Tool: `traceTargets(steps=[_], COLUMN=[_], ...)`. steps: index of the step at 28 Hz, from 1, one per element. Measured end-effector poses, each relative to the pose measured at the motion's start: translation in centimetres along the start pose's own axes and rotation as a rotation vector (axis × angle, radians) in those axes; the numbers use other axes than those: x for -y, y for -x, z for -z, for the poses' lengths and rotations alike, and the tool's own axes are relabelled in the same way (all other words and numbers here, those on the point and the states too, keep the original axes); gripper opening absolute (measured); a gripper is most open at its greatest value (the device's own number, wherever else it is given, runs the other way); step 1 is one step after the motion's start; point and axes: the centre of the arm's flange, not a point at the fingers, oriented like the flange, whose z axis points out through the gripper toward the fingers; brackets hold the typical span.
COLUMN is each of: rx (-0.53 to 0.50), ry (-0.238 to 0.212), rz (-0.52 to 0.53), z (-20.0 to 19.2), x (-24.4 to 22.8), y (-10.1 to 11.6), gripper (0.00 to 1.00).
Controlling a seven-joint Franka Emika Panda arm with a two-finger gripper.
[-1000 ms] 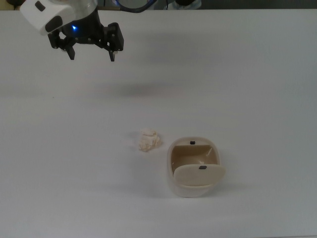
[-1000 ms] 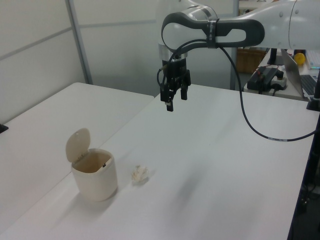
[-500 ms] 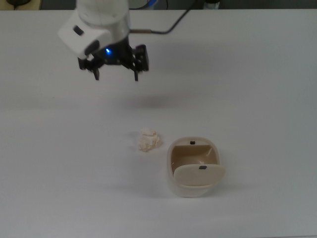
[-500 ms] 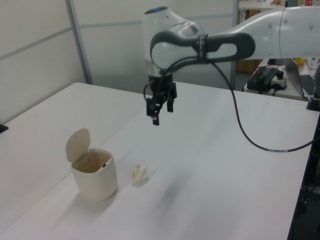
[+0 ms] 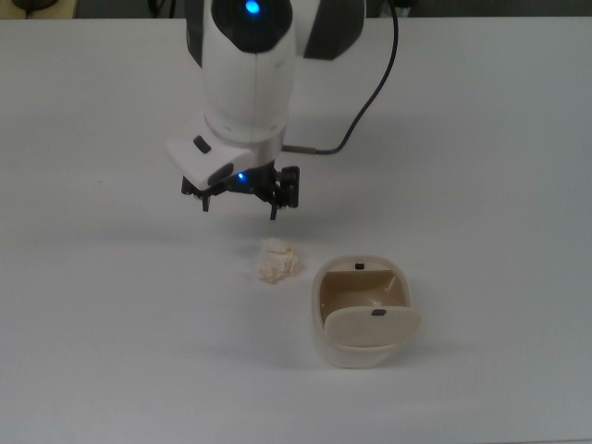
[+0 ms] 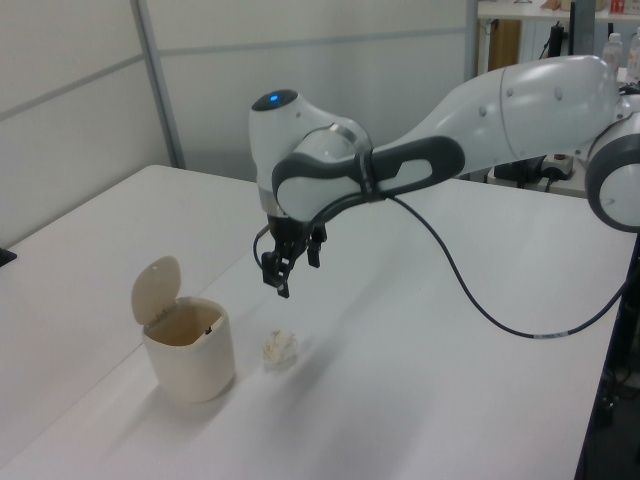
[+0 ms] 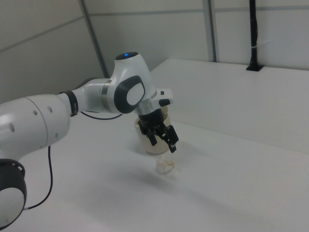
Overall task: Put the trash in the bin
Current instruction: 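Move the open gripper down toward the crumpled white tissue, then close the gripper on the crumpled tissue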
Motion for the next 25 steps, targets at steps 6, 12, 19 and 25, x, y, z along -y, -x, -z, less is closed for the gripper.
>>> traceTargets(steps=[6, 12, 19, 25], rx=[-0.003, -0.004, -0.006, -0.005], ry=[0.047, 0.053, 0.045, 0.038], rz=[-0.006, 0.010, 0.038, 0.030], z=[-3.3, -5.9, -7.9, -9.8], x=[2.0, 3.8, 6.1, 8.1], y=[-0.4, -0.6, -0.5, -0.3], gripper=[1.00, 1.00, 1.00, 1.00])
